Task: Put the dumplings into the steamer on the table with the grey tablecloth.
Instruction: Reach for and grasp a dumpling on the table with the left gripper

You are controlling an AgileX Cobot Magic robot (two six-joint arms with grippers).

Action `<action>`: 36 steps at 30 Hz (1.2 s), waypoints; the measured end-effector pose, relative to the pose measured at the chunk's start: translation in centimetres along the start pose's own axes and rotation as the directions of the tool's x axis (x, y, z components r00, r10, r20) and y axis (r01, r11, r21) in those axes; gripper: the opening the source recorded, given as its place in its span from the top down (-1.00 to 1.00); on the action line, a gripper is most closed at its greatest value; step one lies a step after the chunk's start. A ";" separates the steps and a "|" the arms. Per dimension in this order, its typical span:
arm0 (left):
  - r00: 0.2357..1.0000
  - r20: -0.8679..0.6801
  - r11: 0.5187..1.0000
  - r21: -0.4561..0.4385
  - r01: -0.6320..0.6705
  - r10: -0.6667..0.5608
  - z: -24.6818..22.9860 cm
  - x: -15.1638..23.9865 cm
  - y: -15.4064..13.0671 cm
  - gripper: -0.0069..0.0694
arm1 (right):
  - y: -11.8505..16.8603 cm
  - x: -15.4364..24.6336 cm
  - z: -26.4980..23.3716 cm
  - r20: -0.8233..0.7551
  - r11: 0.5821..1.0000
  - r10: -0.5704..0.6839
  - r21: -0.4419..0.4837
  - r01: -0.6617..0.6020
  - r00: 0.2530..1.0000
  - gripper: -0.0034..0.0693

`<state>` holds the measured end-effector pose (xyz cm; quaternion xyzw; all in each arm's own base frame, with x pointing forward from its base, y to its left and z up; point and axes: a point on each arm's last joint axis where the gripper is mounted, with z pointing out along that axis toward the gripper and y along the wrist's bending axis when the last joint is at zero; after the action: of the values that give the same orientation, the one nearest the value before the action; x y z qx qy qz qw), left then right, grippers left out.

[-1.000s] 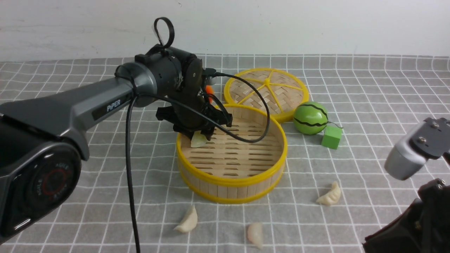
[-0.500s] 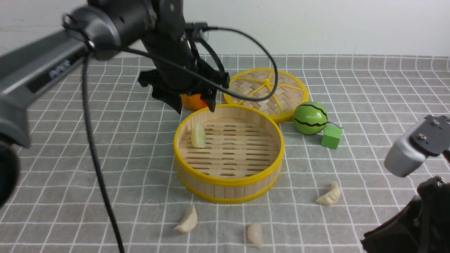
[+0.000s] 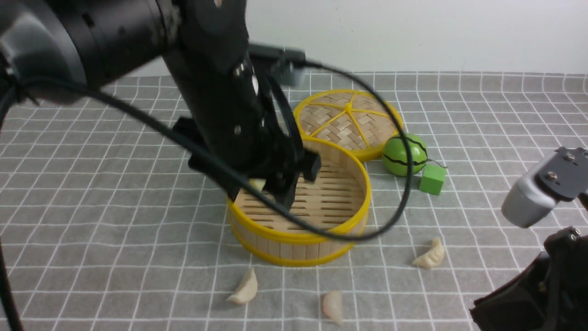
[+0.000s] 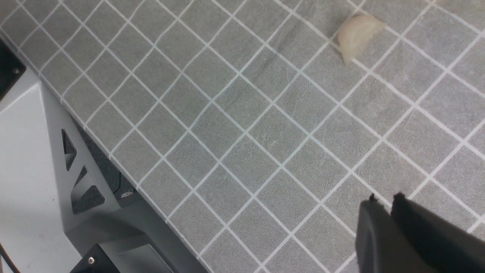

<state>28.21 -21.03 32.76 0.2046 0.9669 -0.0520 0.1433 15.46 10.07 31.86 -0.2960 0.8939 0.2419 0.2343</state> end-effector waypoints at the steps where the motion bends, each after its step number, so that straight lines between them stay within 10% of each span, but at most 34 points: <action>1: 1.000 -0.017 1.000 -0.010 -0.002 0.001 0.5 0.4 0.0 -0.60 | 0.0 0.0 0.0 0.000 1.000 0.000 0.000 0.000 1.000 0.73; 23: 0.988 -0.147 0.992 -0.112 -0.054 0.037 15.5 2.3 0.7 -0.54 | 0.0 0.0 0.0 0.004 1.000 0.002 -0.002 -0.002 1.000 0.68; 36: 0.974 -0.226 0.994 -0.108 -0.020 -0.005 14.8 1.6 0.2 0.22 | 0.0 -0.1 0.0 0.012 1.000 0.002 0.001 -0.002 1.000 0.67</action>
<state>30.73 -22.56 18.20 0.2046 0.9776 0.0252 0.0437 15.54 10.10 31.92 -0.2934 0.8930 0.2432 0.2394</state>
